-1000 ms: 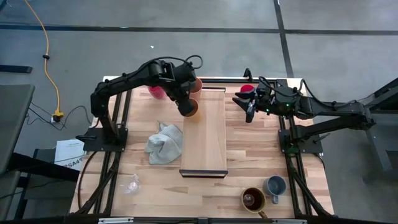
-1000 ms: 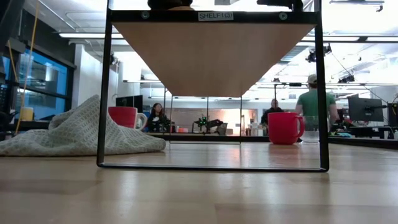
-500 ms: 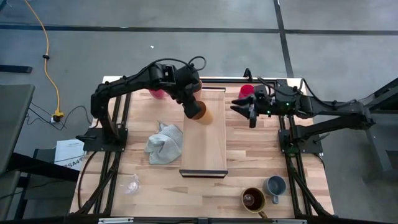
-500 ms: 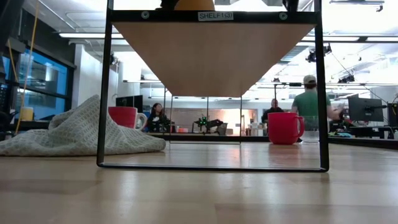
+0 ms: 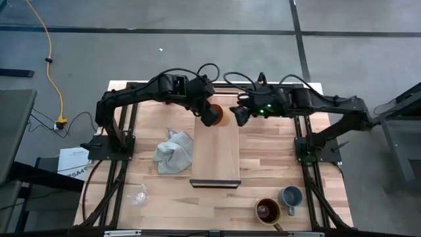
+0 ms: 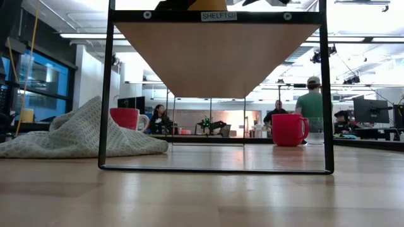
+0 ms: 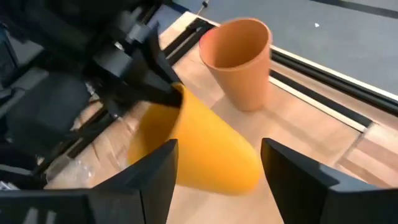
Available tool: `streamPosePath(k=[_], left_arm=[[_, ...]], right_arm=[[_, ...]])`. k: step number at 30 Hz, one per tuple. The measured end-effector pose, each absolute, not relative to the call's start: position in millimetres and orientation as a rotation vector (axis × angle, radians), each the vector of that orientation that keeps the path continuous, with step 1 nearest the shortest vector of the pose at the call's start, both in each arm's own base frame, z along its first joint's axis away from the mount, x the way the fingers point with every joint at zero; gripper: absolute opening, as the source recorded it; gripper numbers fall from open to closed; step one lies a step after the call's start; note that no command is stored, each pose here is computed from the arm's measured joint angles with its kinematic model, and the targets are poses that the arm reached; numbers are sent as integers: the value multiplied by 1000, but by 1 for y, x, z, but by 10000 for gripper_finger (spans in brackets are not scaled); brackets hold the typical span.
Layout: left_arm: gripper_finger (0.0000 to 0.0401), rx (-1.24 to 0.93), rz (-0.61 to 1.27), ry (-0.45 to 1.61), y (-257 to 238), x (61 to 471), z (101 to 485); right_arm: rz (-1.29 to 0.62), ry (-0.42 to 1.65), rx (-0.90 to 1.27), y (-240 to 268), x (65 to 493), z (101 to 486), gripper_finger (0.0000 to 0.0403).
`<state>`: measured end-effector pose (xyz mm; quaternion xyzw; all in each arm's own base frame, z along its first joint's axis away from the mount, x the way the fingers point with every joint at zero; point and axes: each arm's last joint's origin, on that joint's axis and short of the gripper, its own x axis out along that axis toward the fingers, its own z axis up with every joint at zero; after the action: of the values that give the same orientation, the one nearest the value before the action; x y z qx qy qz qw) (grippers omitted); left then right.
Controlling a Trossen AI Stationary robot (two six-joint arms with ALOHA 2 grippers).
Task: Stack small to large cups/mugs on shelf
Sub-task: Put the yellow cup on the shelf
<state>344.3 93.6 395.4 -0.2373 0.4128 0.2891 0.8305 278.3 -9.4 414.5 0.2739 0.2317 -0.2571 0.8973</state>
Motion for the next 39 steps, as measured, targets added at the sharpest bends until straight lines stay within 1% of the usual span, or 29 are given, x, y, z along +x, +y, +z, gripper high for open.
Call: streamPosePath(k=[6, 10, 17, 21, 24, 29, 39], left_arm=[[0, -526, 639, 791, 93, 350, 399], [0, -531, 627, 790, 91, 351, 400], [0, -550, 604, 780, 91, 352, 400], [0, -575, 541, 736, 89, 358, 402], [0, -579, 511, 725, 85, 361, 403], [0, -562, 525, 728, 82, 363, 402], [1, -567, 528, 724, 83, 364, 401]], right_arm=[[-533, 511, 578, -4, 301, 417, 211], [-596, 568, 599, -5, 304, 414, 206], [-647, 562, 644, -6, 306, 415, 205], [-679, 580, 685, -6, 303, 413, 195], [-690, 590, 696, -6, 302, 412, 180], [-689, 600, 695, -6, 301, 411, 146], [-707, 614, 679, -7, 300, 409, 57]])
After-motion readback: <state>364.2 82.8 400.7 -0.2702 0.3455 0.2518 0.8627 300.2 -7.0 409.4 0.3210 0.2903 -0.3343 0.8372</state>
